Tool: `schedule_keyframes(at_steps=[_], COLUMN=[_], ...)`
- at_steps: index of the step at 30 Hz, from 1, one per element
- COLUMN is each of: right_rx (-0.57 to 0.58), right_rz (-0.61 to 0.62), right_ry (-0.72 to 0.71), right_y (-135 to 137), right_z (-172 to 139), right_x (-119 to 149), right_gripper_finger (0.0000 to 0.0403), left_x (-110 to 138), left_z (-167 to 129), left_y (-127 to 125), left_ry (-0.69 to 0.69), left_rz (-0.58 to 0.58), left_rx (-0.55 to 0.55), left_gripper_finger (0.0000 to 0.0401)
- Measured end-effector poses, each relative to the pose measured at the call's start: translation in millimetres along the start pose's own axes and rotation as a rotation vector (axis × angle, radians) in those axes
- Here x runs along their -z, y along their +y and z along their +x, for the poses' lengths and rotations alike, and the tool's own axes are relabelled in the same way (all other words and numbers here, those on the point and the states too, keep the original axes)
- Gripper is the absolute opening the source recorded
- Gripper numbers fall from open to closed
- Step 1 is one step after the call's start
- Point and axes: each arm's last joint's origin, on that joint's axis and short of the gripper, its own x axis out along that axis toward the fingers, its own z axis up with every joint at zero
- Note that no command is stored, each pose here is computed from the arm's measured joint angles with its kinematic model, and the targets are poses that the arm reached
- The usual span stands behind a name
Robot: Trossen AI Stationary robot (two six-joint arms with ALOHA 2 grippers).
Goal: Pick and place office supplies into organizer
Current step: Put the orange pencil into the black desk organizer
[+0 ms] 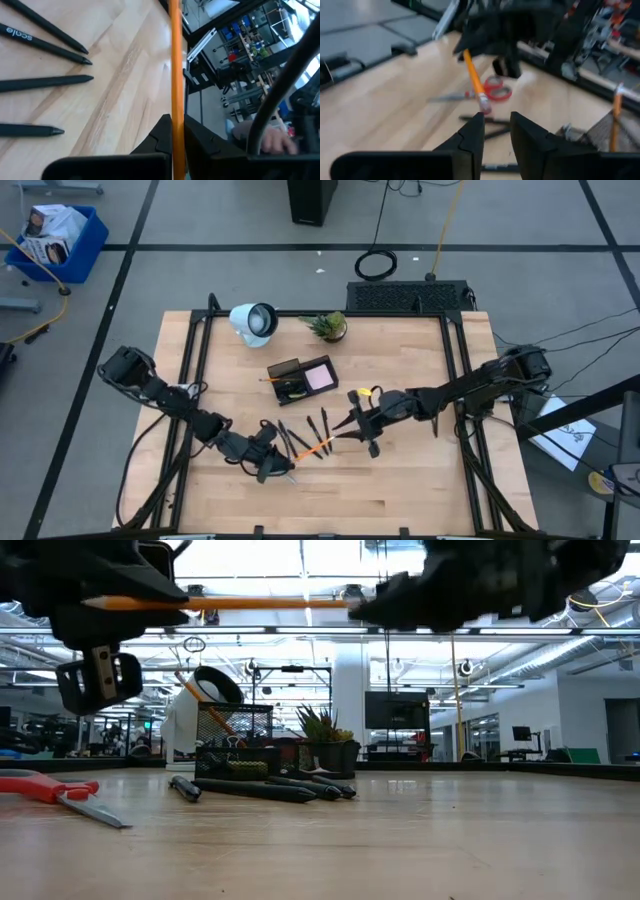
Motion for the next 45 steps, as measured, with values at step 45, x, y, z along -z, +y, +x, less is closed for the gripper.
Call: schedule_keyframes(at_steps=[45], right_rx=[-0.05], right_rz=[0.584], right_ry=[-0.539], right_y=[-8], right_z=[3], right_x=[-15], right_gripper_finger=[0.0129], left_x=[-23], left_z=[-6], left_y=[-24], left_ry=[-0.383], left_rz=[0.388], left_rx=[0.102], left_gripper_finger=[0.0008])
